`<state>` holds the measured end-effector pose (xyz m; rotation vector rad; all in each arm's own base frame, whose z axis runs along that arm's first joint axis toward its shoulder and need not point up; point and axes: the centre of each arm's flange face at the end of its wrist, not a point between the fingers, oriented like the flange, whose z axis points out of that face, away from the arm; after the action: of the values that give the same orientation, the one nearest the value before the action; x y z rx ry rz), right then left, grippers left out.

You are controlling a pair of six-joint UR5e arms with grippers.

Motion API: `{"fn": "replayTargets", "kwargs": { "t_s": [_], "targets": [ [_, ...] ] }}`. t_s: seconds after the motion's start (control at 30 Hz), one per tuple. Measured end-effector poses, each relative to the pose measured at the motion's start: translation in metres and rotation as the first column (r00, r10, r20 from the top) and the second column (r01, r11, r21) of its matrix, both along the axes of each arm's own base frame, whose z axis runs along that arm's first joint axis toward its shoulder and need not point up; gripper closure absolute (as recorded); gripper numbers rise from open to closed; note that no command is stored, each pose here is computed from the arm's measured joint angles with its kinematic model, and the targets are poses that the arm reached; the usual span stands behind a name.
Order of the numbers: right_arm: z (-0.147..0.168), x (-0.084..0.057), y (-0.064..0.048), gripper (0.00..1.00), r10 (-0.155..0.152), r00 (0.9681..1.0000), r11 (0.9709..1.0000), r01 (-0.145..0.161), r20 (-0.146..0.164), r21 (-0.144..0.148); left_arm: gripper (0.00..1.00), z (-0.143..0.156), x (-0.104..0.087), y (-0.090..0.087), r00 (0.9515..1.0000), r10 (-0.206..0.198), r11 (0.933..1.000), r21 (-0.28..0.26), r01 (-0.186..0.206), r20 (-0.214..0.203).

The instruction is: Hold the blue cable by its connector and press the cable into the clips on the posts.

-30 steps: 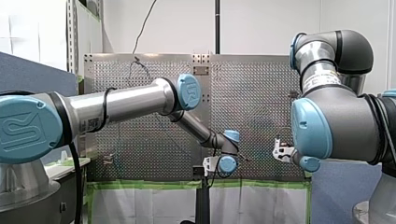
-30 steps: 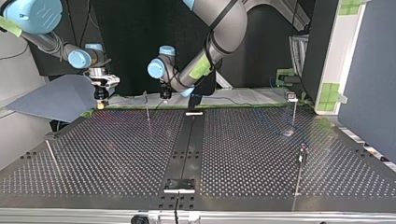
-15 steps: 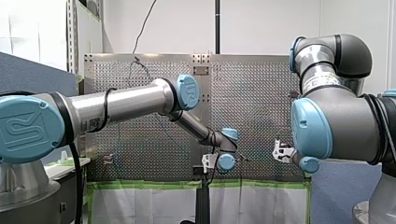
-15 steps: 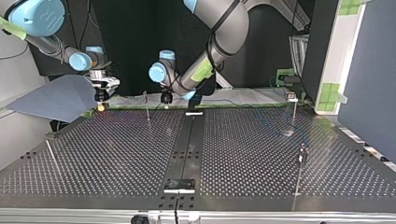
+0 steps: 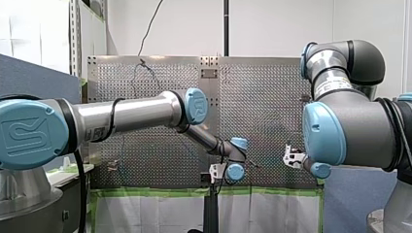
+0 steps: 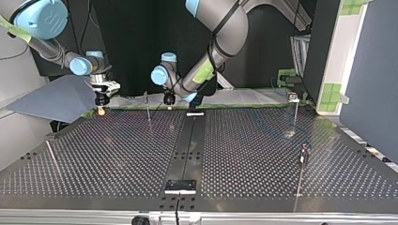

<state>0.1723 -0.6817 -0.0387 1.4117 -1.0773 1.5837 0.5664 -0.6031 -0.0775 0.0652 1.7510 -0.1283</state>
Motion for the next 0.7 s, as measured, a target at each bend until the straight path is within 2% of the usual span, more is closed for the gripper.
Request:
{"fn": "replayTargets", "kwargs": {
  "t_s": [0.27, 0.3, 0.33, 0.37, 0.4, 0.43, 0.47, 0.5, 0.6, 0.7],
  "targets": [
    [0.003, 0.0, -0.004, 1.0, 0.003, 1.0, 1.0, -0.003, -0.001, -0.007, 1.0, 0.001, 0.005, 0.002, 1.0, 0.004, 1.0, 0.0, -0.004, 0.007],
    [0.003, 0.0, -0.004, 1.0, 0.003, 1.0, 1.0, -0.003, -0.002, -0.006, 0.96, 0.001, 0.005, 0.002, 1.0, 0.001, 1.0, 0.0, -0.001, 0.008],
    [0.003, 0.0, -0.004, 1.0, 0.003, 1.0, 1.0, -0.003, -0.002, -0.006, 0.67, 0.002, 0.005, 0.001, 1.0, -0.003, 1.0, 0.0, 0.003, 0.009],
    [0.003, 0.0, -0.005, 1.0, 0.003, 1.0, 1.0, -0.003, -0.002, -0.006, 0.67, 0.002, 0.005, 0.0, 0.9999, -0.01, 0.9999, -0.001, 0.01, 0.012],
    [0.003, 0.0, -0.005, 1.0, 0.002, 1.0, 1.0, -0.002, -0.003, -0.006, 0.55, 0.003, 0.005, -0.001, 0.9997, -0.017, 0.9999, 0.0, 0.017, 0.016],
    [0.002, 0.0, -0.004, 1.0, 0.003, 1.0, 1.0, -0.003, -0.003, -0.005, 0.11, 0.004, 0.005, -0.003, 0.9995, -0.025, 0.9997, 0.0, 0.025, 0.02],
    [0.002, 0.0, -0.004, 1.0, 0.003, 1.0, 1.0, -0.003, -0.004, -0.004, 0.11, 0.005, 0.004, -0.006, 0.999, -0.036, 0.9994, -0.001, 0.036, 0.026],
    [0.002, 0.0, -0.004, 1.0, 0.004, 1.0, 1.0, -0.004, -0.004, -0.004, 0.0, 0.007, 0.004, -0.008, 0.9985, -0.045, 0.999, -0.004, 0.045, 0.031],
    [0.002, 0.0, -0.004, 1.0, 0.004, 1.0, 1.0, -0.004, -0.004, -0.003, 0.0, 0.012, 0.0, -0.015, 0.9969, -0.067, 0.9974, -0.024, 0.068, 0.042],
    [0.002, 0.0, -0.004, 1.0, 0.004, 1.0, 1.0, -0.004, -0.004, -0.003, 0.0, 0.013, -0.003, -0.018, 0.997, -0.068, 0.9971, -0.034, 0.069, 0.037]
  ]
}}
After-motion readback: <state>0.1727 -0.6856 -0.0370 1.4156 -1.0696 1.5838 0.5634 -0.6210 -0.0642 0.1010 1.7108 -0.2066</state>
